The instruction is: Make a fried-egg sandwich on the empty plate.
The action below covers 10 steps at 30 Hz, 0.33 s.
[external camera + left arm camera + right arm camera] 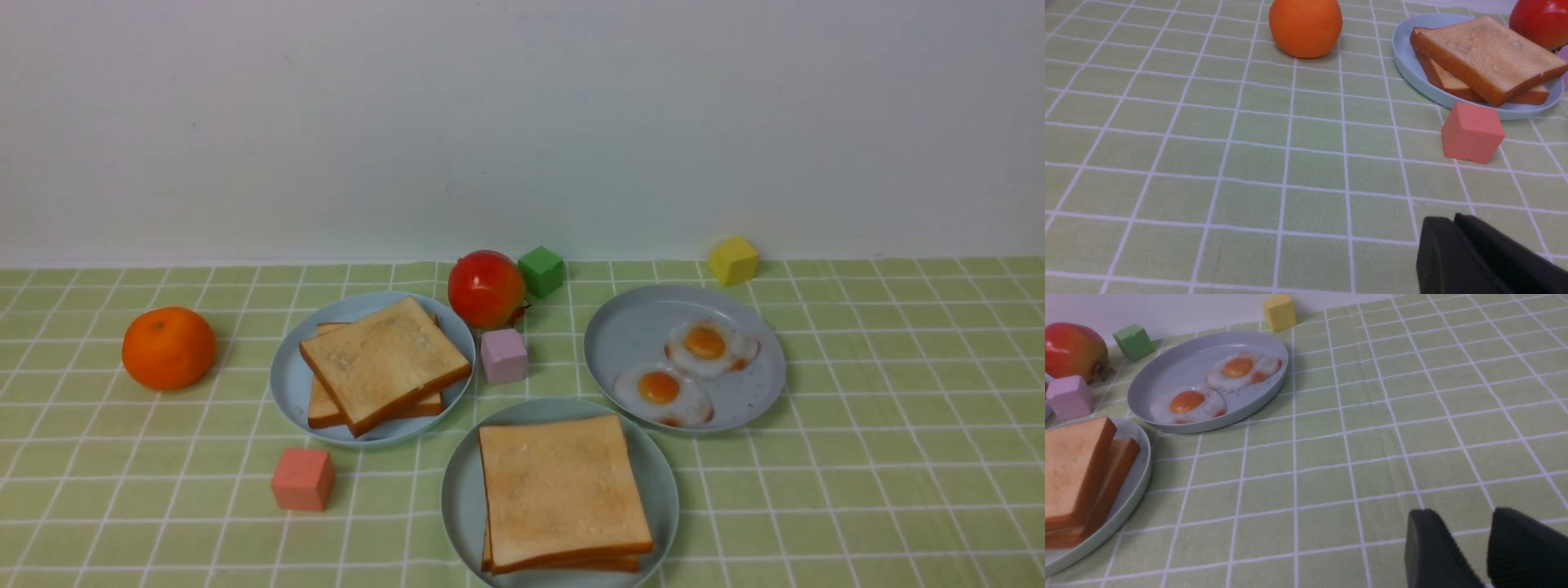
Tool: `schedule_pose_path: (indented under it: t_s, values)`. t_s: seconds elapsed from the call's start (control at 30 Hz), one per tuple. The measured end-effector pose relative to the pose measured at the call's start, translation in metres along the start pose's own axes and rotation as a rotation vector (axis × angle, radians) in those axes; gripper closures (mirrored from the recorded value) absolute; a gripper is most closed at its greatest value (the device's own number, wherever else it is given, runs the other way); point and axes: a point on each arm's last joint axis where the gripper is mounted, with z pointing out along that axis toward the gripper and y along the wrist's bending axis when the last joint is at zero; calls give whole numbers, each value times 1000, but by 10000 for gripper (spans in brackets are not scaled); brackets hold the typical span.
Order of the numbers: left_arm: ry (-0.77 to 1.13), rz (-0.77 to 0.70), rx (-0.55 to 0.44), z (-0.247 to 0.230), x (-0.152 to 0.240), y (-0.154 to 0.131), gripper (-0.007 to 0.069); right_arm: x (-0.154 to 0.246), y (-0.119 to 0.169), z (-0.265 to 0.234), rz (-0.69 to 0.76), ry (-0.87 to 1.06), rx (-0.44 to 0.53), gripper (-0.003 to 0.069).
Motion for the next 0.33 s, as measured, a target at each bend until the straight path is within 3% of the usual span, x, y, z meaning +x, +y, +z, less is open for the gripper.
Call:
schedule_pose_path:
  t_s: [0.33]
  values:
    - [0,0,0,0,0,0,575,0,0,0,0,0,0,421]
